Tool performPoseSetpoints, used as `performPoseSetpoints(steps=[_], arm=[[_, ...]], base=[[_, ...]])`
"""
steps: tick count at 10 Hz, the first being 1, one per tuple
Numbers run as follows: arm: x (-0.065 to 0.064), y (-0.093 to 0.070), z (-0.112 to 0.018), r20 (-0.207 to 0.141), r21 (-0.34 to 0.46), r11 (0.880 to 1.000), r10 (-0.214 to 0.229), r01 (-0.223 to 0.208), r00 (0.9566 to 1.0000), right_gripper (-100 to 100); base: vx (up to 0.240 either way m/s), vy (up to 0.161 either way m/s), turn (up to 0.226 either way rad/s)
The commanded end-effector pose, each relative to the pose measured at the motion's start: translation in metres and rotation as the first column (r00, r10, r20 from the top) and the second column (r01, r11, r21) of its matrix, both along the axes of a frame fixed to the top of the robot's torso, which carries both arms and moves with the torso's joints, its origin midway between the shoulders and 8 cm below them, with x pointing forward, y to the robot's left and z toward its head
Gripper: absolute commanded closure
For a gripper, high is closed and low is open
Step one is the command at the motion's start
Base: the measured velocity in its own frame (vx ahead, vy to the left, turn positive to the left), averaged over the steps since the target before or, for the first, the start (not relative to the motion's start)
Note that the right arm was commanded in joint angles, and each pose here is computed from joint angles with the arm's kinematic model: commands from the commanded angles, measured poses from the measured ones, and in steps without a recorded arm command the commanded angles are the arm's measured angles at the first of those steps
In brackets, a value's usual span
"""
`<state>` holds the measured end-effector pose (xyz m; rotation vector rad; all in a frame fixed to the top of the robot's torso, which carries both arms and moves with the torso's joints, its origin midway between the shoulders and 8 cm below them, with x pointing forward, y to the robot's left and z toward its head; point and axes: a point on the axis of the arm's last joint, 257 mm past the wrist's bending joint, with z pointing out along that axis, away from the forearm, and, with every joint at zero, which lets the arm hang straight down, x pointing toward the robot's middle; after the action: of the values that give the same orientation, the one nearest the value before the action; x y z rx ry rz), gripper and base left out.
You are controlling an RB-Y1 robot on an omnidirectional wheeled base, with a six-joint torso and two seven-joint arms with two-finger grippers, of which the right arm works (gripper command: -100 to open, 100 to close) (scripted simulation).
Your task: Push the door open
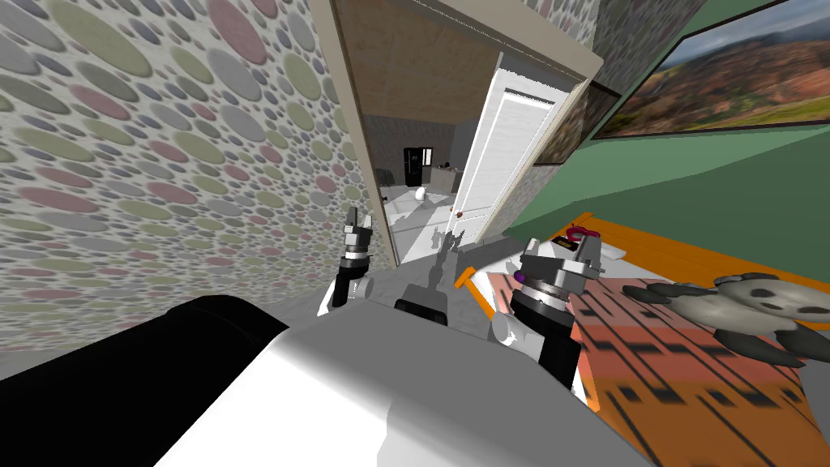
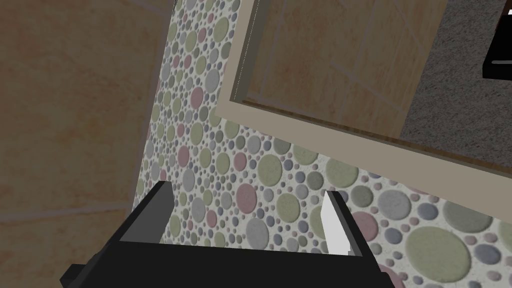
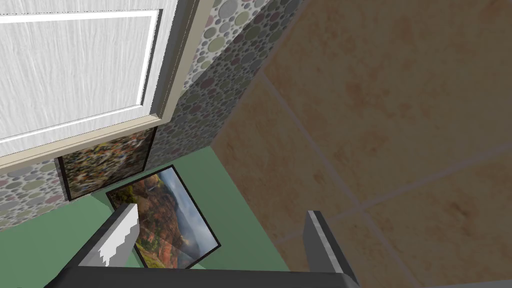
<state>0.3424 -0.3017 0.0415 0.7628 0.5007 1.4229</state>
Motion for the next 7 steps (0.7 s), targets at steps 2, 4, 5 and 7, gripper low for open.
performPoseSetpoints(steps=[2, 4, 5, 7], arm=[[0.008, 0.003, -0.015, -0.026, -0.055, 0.998, -0.016, 0.014, 0.9995, -100], [0.014, 0.005, -0.026, -0.044, -0.096, 0.995, -0.028, 0.024, 0.9986, -100], [0.018, 0.007, -0.034, -0.056, -0.123, 0.992, -0.038, 0.031, 0.9977, -100], [0.023, 0.009, -0.045, -0.073, -0.166, 0.985, -0.053, 0.04, 0.9959, -100]], base=[[0.074, 0.016, 0.016], [0.131, 0.023, 0.013], [0.139, 0.024, 0.019], [0.133, -0.007, 0.016]])
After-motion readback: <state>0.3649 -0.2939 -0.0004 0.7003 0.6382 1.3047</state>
